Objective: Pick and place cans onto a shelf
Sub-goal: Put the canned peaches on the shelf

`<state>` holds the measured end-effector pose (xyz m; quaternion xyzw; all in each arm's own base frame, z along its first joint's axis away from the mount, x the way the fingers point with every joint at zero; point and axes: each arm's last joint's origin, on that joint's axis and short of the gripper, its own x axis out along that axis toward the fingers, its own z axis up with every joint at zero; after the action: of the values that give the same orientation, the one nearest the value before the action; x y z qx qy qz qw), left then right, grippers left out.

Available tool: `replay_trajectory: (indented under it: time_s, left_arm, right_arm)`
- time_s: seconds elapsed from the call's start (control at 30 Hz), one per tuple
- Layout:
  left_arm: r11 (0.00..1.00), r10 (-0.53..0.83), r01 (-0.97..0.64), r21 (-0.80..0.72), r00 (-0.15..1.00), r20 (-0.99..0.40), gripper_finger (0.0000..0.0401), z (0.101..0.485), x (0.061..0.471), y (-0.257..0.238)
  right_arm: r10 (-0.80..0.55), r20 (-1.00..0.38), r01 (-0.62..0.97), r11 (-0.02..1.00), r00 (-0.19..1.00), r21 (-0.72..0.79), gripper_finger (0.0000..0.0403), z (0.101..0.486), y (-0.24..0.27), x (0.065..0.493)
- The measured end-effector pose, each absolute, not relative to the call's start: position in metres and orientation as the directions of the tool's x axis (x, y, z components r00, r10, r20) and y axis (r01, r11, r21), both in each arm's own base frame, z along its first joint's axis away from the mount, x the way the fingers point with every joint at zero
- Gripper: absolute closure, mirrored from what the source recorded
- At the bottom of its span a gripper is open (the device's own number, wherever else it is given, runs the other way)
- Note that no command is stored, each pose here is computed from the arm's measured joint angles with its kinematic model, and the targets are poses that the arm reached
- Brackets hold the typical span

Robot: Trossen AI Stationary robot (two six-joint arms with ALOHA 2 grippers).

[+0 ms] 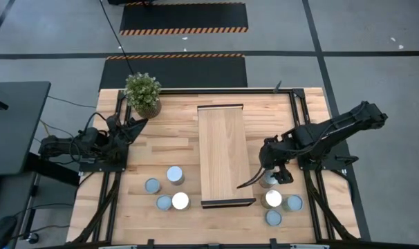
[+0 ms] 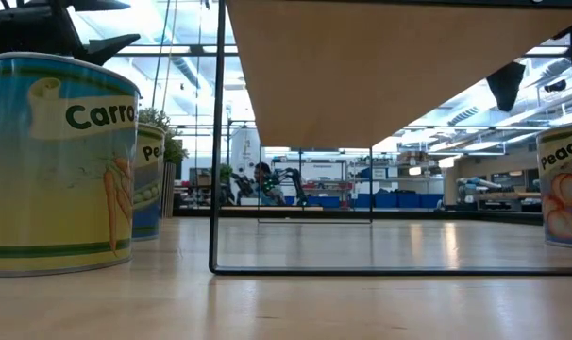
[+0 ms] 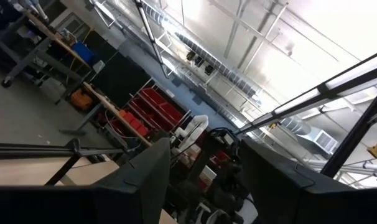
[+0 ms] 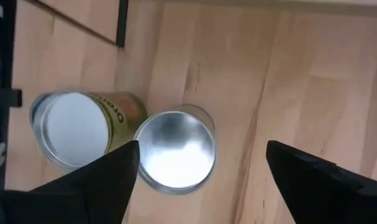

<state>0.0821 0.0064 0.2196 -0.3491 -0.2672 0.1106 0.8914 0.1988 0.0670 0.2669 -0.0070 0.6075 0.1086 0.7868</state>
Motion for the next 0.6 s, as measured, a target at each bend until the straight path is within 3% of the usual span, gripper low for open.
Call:
replay_trajectory:
  time_s: [0.23,0.43,0.6]
  left_arm:
    - [0.731,0.386,-0.013,-0.682,0.833,0.397,0.0197,0.219,0.082,0.006]
    - [0.731,0.386,-0.015,-0.682,0.833,0.396,0.0197,0.219,0.082,0.006]
    - [0.731,0.386,-0.016,-0.682,0.834,0.394,0.0197,0.219,0.082,0.006]
  right_arm:
    - [0.113,-0.964,-0.253,0.966,0.241,0.049,0.0049,0.259,0.08,0.201]
    - [0.076,-0.96,-0.194,0.981,0.27,0.023,0.0054,0.255,0.083,0.184]
    - [0.069,-0.95,-0.242,0.97,0.304,-0.008,0.0054,0.259,0.09,0.178]
